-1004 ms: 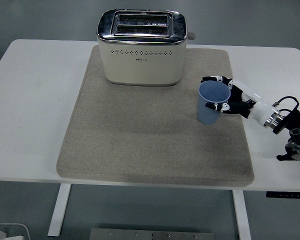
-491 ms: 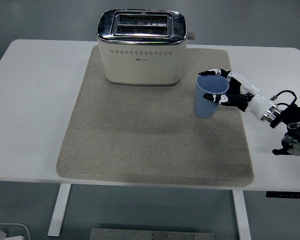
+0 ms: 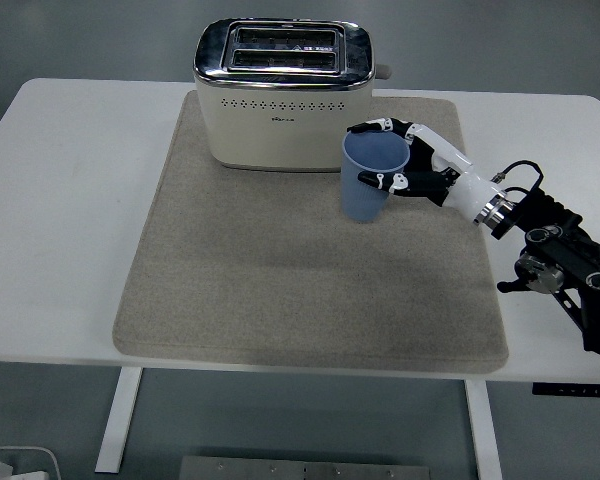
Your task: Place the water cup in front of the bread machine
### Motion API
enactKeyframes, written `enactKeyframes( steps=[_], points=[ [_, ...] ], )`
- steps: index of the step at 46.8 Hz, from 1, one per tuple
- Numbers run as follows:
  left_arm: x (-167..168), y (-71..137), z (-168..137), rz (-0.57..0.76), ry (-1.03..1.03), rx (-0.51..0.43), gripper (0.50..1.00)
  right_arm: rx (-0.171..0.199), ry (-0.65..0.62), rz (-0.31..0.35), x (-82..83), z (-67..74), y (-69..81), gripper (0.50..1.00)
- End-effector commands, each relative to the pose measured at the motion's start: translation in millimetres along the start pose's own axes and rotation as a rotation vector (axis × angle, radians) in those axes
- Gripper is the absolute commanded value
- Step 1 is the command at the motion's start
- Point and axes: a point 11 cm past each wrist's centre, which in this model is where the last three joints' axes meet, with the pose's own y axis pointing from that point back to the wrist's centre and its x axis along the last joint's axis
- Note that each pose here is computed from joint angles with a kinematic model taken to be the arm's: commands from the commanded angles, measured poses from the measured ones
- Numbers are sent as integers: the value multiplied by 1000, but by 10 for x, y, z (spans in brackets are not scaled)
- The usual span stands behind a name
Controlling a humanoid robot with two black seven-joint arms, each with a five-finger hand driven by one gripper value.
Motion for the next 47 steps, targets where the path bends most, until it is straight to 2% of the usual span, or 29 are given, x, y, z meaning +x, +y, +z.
enactKeyframes(
  steps=[1, 13, 21, 33, 39, 47],
  points=[
    [1, 0, 1, 0, 0, 0, 1000, 7, 5, -12, -105, 7, -84, 752],
    [2, 0, 1, 1, 0, 0, 1000, 24, 43, -61, -492, 15, -383, 752],
    [2, 0, 1, 1, 0, 0, 1000, 24, 79, -68, -658, 10, -546, 752],
    [-3, 0, 0, 0, 0, 0, 1000, 0, 144, -21, -495, 7, -567, 752],
    [2, 0, 1, 1, 0, 0, 1000, -22, 182, -10, -459, 43, -559, 752],
    [1, 0, 1, 0, 0, 0, 1000, -25, 182, 2, -446, 58, -550, 774]
  ],
)
